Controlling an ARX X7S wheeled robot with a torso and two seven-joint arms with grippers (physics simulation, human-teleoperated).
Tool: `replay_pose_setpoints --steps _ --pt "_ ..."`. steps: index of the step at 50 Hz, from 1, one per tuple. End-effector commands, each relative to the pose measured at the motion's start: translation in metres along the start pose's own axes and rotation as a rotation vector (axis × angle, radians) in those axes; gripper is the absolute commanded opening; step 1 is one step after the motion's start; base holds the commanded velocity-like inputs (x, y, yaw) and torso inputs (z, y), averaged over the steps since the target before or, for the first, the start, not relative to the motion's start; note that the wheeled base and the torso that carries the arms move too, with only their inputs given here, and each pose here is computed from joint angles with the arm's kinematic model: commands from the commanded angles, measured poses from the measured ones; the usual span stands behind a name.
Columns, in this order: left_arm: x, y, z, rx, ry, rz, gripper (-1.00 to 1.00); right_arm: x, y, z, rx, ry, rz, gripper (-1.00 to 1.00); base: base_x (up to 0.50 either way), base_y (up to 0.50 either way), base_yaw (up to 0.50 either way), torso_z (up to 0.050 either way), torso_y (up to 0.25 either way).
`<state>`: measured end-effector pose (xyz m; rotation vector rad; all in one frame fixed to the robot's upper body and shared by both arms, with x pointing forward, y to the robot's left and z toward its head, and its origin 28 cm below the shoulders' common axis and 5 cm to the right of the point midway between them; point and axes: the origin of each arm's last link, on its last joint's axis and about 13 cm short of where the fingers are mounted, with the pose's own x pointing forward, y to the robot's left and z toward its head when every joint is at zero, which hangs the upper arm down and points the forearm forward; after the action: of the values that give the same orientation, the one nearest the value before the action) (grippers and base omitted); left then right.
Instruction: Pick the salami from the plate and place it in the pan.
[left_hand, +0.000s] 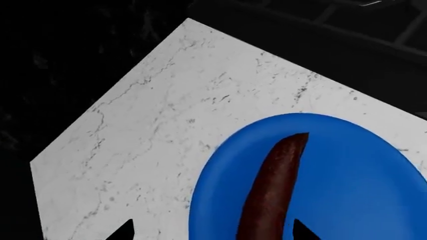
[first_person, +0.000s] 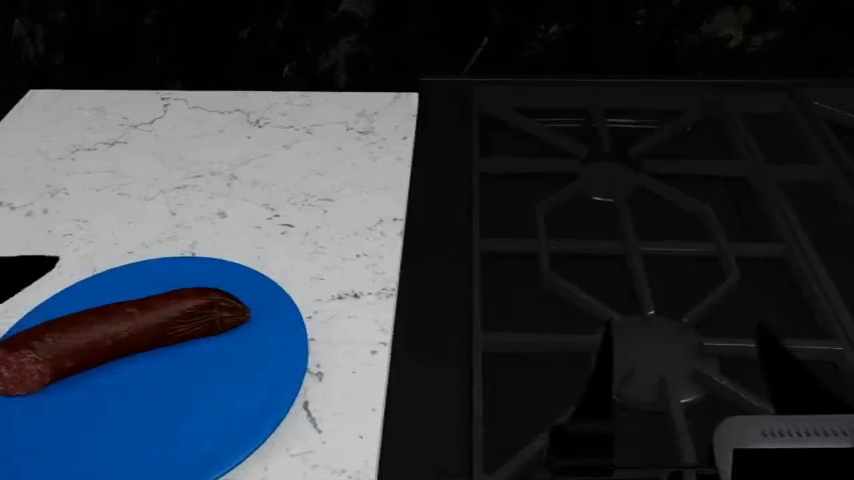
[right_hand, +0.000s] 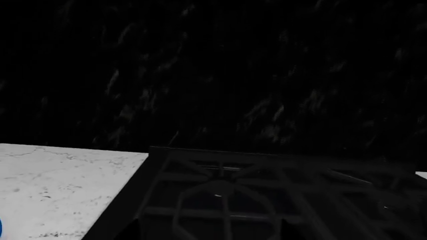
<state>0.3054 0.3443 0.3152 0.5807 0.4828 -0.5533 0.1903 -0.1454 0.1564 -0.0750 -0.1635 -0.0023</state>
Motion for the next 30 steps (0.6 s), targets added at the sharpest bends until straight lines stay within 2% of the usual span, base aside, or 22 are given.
replay_pose_setpoints --steps 1,6,14,21,30 --pt "0.003 0.003 0.015 0.007 0.09 -0.149 1.0 -0.005 0.003 -0.008 0.022 0.024 0.005 1.0 0.0 0.0 0.0 0.0 0.0" --pt "0.011 0.007 0.018 0.01 0.105 -0.158 1.0 -0.006 0.003 -0.009 0.026 0.025 0.006 1.0 0.0 0.0 0.0 0.0 0.0" --pt "0.023 0.002 0.006 0.003 0.114 -0.174 1.0 -0.008 0.005 -0.01 0.029 0.032 0.008 1.0 0.0 0.0 0.0 0.0 0.0" --pt "0.035 0.0 -0.008 -0.014 0.151 -0.145 1.0 -0.012 0.004 -0.011 0.03 0.042 0.009 1.0 0.0 0.0 0.0 0.0 0.0" --pt "0.052 0.002 -0.012 -0.026 0.176 -0.111 1.0 -0.016 0.001 -0.012 0.028 0.048 0.008 1.0 0.0 0.0 0.0 0.0 0.0"
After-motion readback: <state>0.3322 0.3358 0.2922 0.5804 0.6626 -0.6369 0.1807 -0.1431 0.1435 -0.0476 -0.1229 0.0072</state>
